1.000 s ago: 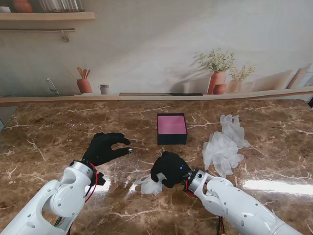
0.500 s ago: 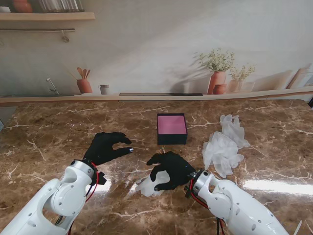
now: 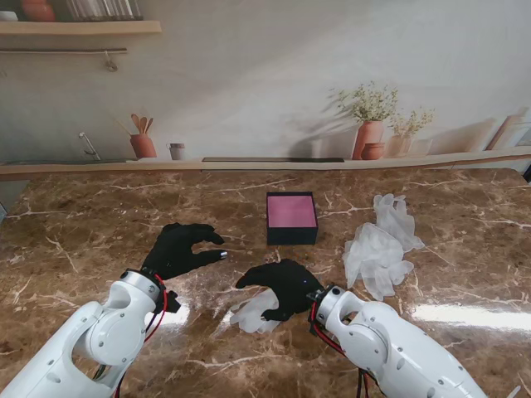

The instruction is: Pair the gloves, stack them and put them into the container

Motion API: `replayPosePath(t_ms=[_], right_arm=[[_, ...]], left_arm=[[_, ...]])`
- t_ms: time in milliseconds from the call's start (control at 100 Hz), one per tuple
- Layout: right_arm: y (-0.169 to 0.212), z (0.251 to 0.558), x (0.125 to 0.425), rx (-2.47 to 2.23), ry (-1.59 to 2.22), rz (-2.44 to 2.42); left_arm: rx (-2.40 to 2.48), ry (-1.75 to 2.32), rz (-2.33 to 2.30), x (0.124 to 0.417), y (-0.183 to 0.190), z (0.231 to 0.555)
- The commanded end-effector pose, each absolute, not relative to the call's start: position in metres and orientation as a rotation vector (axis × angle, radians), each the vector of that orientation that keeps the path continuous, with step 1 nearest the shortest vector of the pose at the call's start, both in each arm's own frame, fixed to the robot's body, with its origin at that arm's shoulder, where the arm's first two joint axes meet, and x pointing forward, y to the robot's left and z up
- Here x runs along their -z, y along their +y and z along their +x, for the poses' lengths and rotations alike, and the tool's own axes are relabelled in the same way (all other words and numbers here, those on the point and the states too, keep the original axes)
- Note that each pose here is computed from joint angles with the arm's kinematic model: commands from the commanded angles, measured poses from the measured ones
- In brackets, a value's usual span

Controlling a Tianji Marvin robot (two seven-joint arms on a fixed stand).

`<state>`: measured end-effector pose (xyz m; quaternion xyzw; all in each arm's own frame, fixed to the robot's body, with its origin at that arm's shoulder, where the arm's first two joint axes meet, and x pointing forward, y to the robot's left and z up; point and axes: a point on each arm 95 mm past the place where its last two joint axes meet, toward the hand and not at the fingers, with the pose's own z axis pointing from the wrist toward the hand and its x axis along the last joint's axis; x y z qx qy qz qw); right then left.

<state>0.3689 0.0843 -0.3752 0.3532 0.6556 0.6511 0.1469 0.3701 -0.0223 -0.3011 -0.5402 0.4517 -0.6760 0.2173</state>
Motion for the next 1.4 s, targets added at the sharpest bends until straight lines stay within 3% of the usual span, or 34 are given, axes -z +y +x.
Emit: replayPosePath(t_ms=[0,390,940,1130,1390], right_arm=[[0.075,0.366,0.382,-1.783,1.936,1.031],[0.077,0.360,0.397,-1.485,2.059,0.935],[0.091,0.357,0.419,-1.756,1.941,0.976],[0.091,0.362,0.404,-1.849,1.790,1.123],[0.079,0.391,0.345,-1.859,1.522,1.128]], left_arm=[[1.867,1.256,-1.501,0.303,-0.022,0.370],[1.864,1.254,-1.505,0.303,-0.022,0.370],[1.870,1.241,-1.516,0.304,-0.020,0.368],[1.874,1.243,-1.514,0.305,-0.021,0.368],[1.877,1.252,-1.521,0.306,-0.025,0.369]])
